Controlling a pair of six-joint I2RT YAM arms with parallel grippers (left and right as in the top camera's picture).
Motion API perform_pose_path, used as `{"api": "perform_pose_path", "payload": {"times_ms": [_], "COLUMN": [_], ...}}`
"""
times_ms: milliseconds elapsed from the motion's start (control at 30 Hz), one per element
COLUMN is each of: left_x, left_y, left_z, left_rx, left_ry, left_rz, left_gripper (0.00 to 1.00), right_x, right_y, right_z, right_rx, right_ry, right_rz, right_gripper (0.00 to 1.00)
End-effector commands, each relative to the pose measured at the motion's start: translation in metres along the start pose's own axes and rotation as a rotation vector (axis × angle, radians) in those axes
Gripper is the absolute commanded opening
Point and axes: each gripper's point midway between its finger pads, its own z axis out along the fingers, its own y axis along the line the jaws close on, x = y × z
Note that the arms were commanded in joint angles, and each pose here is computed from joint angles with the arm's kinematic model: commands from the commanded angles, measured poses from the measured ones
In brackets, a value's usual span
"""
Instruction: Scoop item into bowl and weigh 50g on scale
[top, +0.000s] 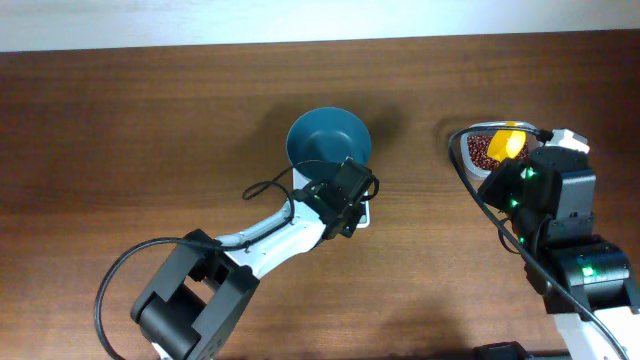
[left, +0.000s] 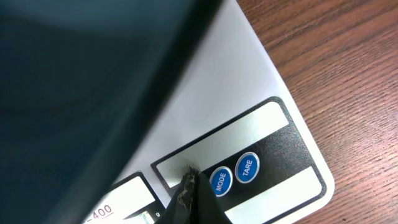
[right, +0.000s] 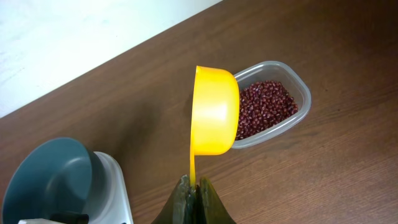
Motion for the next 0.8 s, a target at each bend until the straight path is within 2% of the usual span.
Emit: {"api": "perform_pose_path", "payload": {"times_ms": [0,333,633,767], "left_x": [0.029,-0.004,-0.025,-0.023], "left_y": [0.006,0.010,0.026,0.056], "left_z": [0.008,-0.058,-0.155,-0.193], "left_rx": [-0.031,-0.006,0.015,-0.115], "left_ry": [0.095,-0.026,-0.211,-0.282], "left_rz": [0.004,-0.015,-0.049,-0.077], "left_gripper": [0.00,0.00,0.00,0.03], "right_x": [-0.005,-0.005,-0.013,-0.012], "right_y": [0.000,0.001,0.005,0.005], "right_z": [-0.002,-0.002,-0.002,0.000], "right_rx": [-0.005,-0.005,-0.023,-0.021], "right_ry": [-0.011,-0.013,-0.045,-0.040], "right_rz": [0.000,0.000,0.008,0.007], "right_gripper": [0.04,0.04,0.04,0.04]}}
